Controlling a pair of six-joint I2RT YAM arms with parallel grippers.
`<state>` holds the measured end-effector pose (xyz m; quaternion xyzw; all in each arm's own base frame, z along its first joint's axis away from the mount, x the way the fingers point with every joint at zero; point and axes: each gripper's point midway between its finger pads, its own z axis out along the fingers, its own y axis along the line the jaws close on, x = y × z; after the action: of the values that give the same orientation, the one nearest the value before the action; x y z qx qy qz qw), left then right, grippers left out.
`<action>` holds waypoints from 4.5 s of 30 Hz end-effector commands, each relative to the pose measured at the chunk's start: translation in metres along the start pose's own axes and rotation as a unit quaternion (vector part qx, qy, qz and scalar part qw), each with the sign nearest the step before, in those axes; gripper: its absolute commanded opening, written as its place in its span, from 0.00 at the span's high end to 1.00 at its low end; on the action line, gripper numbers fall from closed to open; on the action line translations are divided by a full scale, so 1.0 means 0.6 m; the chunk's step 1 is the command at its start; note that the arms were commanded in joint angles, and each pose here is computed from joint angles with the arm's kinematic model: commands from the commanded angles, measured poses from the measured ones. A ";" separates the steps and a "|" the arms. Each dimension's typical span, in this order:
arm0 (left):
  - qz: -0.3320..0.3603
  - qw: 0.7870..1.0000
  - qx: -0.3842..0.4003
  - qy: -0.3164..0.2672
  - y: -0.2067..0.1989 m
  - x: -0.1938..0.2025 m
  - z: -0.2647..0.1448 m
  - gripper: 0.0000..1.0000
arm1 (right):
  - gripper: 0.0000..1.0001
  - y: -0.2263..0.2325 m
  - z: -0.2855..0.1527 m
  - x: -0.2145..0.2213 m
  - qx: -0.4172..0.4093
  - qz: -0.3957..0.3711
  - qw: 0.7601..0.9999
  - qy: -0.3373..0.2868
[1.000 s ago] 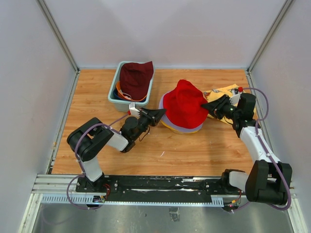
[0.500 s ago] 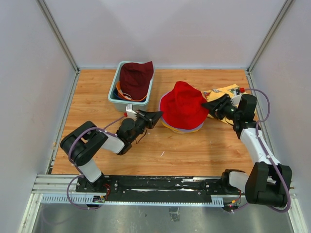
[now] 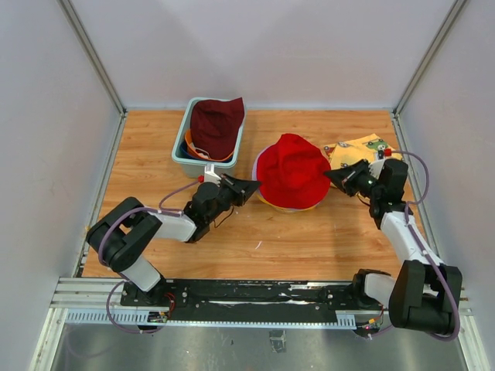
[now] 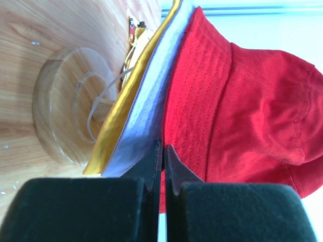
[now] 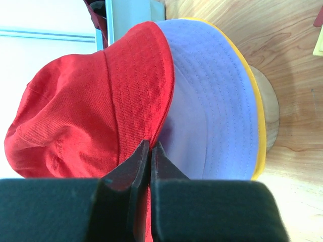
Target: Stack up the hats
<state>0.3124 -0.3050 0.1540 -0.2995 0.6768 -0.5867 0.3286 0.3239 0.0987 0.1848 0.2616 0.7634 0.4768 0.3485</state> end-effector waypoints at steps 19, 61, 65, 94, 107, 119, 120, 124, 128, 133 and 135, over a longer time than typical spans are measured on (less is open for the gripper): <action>0.090 0.984 -0.137 0.066 0.091 0.020 0.012 0.99 | 0.99 -0.080 0.013 0.007 0.048 0.006 0.999 -0.005; 0.125 0.960 -0.221 0.115 0.169 0.023 0.019 0.99 | 0.99 -0.205 0.041 0.022 0.158 0.021 0.987 0.026; 0.133 0.958 -0.223 0.117 0.166 0.022 0.022 0.99 | 0.99 -0.203 0.041 0.020 0.158 0.021 0.987 0.026; 0.145 0.964 -0.206 0.082 0.146 0.002 0.001 0.78 | 0.90 -0.156 0.028 -0.003 0.146 -0.013 0.989 0.013; 0.150 0.980 -0.130 -0.005 0.033 -0.077 -0.010 0.41 | 0.58 -0.107 -0.002 -0.050 0.127 -0.021 0.991 -0.032; 0.162 0.986 -0.001 0.029 -0.081 -0.088 0.054 0.33 | 0.55 -0.041 0.014 -0.129 0.073 -0.009 0.994 -0.082; 0.164 0.986 0.011 0.032 -0.094 -0.087 0.060 0.33 | 0.55 -0.032 0.017 -0.135 0.065 -0.009 0.994 -0.083; 0.171 0.983 0.030 0.057 -0.115 -0.076 0.084 0.32 | 0.53 -0.002 0.033 -0.155 0.037 -0.017 0.996 -0.077; 0.177 0.981 0.018 0.077 -0.105 -0.071 0.108 0.31 | 0.53 0.024 0.053 -0.165 0.018 -0.026 0.997 -0.065; 0.198 0.977 -0.028 0.079 -0.072 -0.078 0.120 0.31 | 0.52 0.039 0.073 -0.170 0.008 -0.032 0.998 -0.057; 0.202 0.976 -0.040 0.071 -0.062 -0.084 0.120 0.31 | 0.52 0.041 0.079 -0.171 0.006 -0.033 0.998 -0.054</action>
<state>0.3966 -0.3174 0.2008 -0.1365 0.7486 -0.5308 0.3731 0.4171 0.0490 0.2063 0.2870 0.7610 0.4276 0.3946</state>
